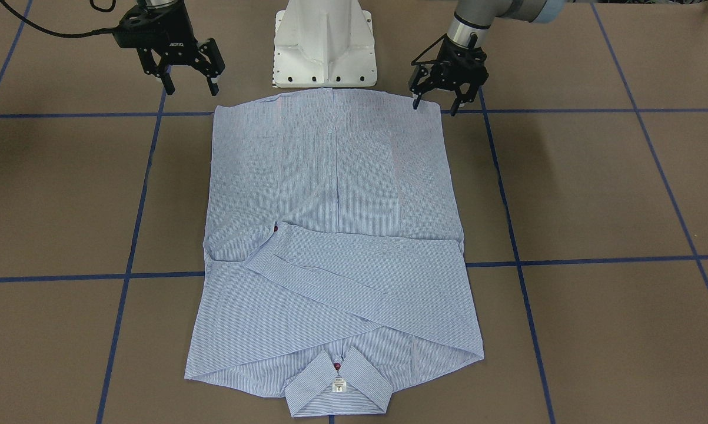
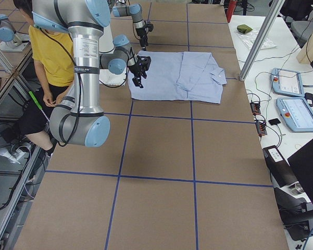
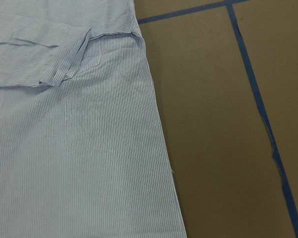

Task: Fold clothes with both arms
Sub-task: 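Align both grippers at the hem corners and close on the fabric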

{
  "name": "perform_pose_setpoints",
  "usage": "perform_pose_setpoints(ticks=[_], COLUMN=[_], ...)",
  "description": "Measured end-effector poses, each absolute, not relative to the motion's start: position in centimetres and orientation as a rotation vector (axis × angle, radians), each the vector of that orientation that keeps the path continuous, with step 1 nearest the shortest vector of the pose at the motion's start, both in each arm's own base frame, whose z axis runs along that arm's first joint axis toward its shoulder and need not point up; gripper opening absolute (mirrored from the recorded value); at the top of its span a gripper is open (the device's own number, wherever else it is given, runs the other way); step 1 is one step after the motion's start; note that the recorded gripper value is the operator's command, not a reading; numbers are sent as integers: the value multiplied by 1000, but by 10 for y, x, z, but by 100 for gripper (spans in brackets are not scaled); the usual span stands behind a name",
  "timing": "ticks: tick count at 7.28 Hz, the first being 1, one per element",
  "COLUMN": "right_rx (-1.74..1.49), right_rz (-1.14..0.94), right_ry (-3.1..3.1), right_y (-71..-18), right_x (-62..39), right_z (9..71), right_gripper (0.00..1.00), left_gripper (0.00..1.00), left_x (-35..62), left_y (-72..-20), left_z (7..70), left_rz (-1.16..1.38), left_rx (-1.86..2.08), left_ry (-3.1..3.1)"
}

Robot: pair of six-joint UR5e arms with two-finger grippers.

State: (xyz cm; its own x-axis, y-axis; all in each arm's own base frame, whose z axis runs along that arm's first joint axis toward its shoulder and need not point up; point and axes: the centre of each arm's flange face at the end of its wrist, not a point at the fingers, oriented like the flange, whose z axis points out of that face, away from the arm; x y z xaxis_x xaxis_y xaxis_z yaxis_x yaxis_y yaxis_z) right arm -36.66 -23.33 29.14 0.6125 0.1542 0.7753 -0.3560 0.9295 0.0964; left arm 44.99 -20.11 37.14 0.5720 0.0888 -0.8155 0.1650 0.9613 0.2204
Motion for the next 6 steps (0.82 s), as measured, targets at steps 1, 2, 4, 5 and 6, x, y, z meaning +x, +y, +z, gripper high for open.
perform_pose_setpoints(ticks=[1, 2, 4, 5, 6], right_rx=[252, 252, 252, 252, 252], right_rz=[297, 295, 293, 293, 292], right_ry=[-864, -864, -865, -865, -865], right_y=[-233, -232, -231, -230, -230], right_x=[-367, -368, -368, -368, -369], right_z=[291, 291, 291, 291, 291], right_gripper=[100, 100, 100, 100, 100], left_gripper=[86, 68, 57, 57, 57], left_x=[452, 455, 459, 459, 460], left_y=[-192, -184, -176, -175, -174], left_z=[379, 385, 388, 387, 388], left_rz=[-39, -28, -13, -10, -10], left_rx=[270, 259, 248, 247, 246], left_ry=[951, 939, 931, 931, 930])
